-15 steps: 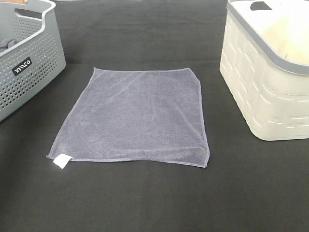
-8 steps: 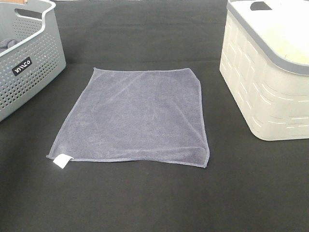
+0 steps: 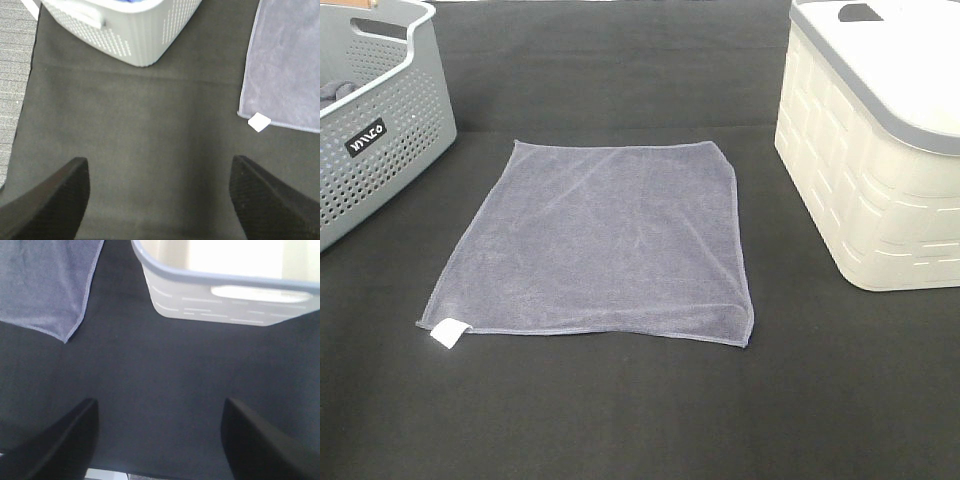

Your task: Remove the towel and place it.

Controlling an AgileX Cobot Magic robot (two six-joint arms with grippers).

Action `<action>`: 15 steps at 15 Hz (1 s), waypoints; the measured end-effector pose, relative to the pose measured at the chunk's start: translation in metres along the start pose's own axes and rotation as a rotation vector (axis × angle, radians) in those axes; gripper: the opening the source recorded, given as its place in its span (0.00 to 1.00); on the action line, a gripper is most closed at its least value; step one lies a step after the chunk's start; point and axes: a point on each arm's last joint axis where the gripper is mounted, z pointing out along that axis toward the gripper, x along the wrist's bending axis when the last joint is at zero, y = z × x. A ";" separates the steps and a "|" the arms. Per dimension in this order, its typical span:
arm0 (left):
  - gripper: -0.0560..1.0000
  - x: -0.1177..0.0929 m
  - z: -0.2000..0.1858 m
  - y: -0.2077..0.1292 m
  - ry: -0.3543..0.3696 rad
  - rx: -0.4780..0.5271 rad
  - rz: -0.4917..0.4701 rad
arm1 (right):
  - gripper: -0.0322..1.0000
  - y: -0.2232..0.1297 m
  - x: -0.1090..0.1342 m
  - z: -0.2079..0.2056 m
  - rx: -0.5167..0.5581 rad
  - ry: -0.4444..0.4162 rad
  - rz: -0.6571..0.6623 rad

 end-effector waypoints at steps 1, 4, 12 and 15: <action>0.74 0.000 -0.001 -0.015 0.000 -0.003 -0.005 | 0.70 -0.012 0.000 -0.002 -0.005 0.003 0.001; 0.74 0.001 -0.009 -0.062 -0.002 -0.068 -0.008 | 0.70 -0.046 0.002 -0.004 -0.046 0.019 0.008; 0.74 0.003 -0.015 -0.141 -0.007 -0.268 -0.007 | 0.70 -0.110 0.005 0.018 -0.109 0.022 -0.034; 0.74 0.004 -0.006 -0.159 -0.008 -0.295 -0.007 | 0.70 -0.126 0.005 0.020 -0.137 0.020 -0.050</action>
